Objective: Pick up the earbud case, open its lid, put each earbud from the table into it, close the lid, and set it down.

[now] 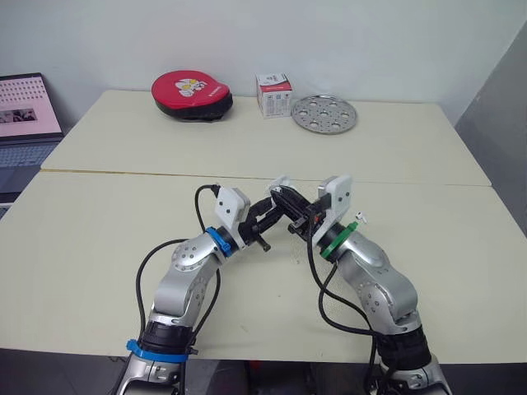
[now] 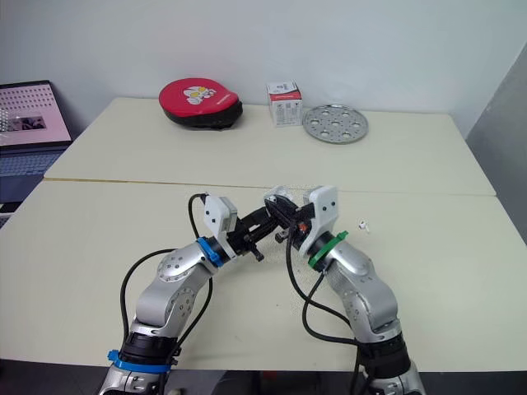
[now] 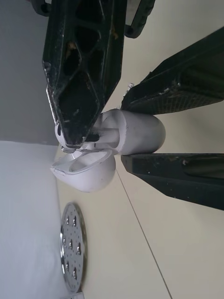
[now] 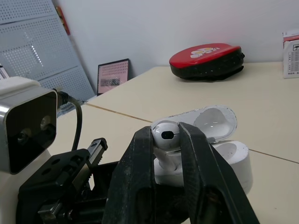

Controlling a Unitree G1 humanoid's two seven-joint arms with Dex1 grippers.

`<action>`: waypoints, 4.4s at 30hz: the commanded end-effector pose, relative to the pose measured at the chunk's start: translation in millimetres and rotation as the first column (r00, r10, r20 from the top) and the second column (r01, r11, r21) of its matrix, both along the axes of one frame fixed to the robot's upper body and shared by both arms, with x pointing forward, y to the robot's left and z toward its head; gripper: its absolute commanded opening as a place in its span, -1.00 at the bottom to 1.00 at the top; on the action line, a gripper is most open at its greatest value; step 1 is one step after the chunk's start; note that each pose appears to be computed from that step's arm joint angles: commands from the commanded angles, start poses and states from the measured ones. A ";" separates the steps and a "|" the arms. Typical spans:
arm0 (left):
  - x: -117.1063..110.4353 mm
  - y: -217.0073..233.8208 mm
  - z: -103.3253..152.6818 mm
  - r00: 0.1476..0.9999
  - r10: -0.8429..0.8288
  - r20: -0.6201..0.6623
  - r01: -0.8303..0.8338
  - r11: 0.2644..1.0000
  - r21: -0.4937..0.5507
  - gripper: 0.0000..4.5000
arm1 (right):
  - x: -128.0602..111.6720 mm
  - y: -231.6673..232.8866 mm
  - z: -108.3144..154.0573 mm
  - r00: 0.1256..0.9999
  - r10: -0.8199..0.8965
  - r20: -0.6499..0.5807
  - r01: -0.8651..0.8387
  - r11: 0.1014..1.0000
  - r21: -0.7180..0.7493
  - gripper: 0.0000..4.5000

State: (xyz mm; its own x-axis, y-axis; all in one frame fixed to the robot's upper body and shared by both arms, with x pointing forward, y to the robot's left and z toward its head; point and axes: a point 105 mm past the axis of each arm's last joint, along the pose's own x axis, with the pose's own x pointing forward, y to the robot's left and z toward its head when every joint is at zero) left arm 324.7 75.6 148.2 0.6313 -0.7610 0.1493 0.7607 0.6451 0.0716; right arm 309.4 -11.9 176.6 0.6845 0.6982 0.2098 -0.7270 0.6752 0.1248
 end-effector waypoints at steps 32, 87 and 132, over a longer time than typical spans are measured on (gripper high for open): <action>-7.6 19.4 3.2 0.997 -0.011 0.079 0.006 0.998 0.065 -0.65 | -65.0 -221.3 -19.7 0.959 -0.282 0.041 0.260 0.807 -0.531 0.59; -4.3 5.1 -0.2 0.997 -0.016 0.076 0.012 0.999 0.045 -0.65 | 57.6 -176.5 -97.5 0.961 -0.208 -0.181 0.097 0.869 -0.484 -0.82; -34.4 18.9 -13.0 1.000 0.024 0.002 -0.025 0.997 0.075 -0.65 | -52.2 -230.7 -51.4 0.823 0.386 -0.417 -0.526 0.240 -0.816 0.25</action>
